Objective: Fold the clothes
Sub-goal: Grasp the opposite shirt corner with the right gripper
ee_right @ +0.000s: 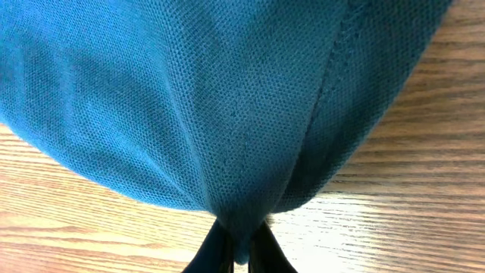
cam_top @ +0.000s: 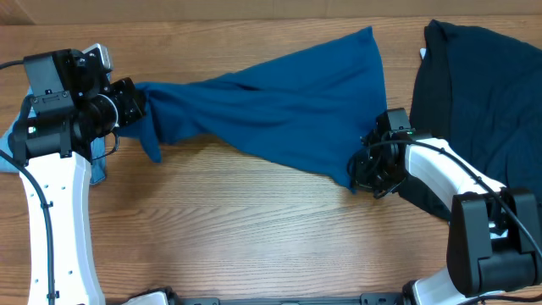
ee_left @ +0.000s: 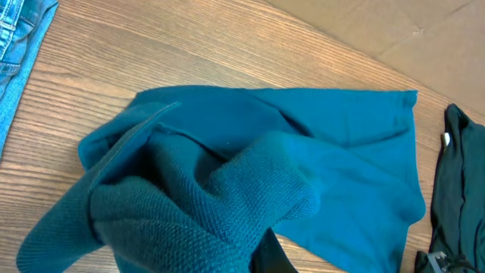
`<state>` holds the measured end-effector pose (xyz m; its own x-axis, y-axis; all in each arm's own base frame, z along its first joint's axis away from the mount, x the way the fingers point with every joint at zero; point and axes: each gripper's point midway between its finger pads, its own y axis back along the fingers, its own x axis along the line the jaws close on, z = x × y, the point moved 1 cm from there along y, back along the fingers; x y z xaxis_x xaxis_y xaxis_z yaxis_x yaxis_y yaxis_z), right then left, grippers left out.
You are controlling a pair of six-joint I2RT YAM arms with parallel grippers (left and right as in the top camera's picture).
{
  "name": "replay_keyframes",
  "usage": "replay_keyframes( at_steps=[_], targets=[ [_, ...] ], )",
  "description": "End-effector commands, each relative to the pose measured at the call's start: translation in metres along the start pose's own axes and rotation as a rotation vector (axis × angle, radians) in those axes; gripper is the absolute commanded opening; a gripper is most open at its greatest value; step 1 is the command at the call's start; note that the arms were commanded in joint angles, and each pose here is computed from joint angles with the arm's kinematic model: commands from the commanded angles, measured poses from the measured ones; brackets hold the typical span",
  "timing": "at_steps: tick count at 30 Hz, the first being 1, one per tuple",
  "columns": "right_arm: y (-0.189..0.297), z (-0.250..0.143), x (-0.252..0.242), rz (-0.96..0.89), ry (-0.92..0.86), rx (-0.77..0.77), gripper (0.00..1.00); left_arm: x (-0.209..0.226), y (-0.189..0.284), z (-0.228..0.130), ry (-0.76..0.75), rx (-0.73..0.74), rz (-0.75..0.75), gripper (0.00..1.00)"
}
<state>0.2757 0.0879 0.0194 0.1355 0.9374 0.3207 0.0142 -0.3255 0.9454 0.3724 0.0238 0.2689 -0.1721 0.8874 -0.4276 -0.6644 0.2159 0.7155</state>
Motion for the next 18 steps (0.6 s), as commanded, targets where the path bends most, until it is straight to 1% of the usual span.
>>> replay_keyframes(
  at_steps=[1,2,4,9,12,14,16,18],
  targets=[
    [0.008,0.004,0.008,0.021,0.010,-0.010,0.04,-0.002,0.010,0.008,0.001,-0.028,0.005,0.15],
    [0.014,0.008,0.013,0.032,0.015,-0.021,0.04,-0.002,0.010,0.006,0.003,-0.022,0.007,0.15],
    [0.043,0.023,0.028,0.056,0.040,-0.085,0.04,0.001,0.010,0.005,0.006,-0.019,0.023,0.15],
    [0.154,0.060,0.072,0.091,0.131,-0.329,0.04,0.008,0.010,0.002,0.009,-0.009,0.063,0.13],
    [0.218,0.075,0.086,0.050,0.157,-0.478,0.04,0.008,0.010,0.002,0.005,-0.008,0.063,0.10],
    [0.259,0.081,0.090,0.006,0.161,-0.578,0.04,0.008,0.010,0.002,-0.013,-0.008,0.063,0.04],
    [0.296,0.085,0.090,-0.042,0.156,-0.674,0.04,0.008,0.010,0.002,-0.042,-0.006,0.064,0.04],
    [0.322,0.084,0.090,-0.069,0.149,-0.738,0.04,0.008,0.010,0.000,-0.042,-0.001,0.064,0.04]
  ],
)
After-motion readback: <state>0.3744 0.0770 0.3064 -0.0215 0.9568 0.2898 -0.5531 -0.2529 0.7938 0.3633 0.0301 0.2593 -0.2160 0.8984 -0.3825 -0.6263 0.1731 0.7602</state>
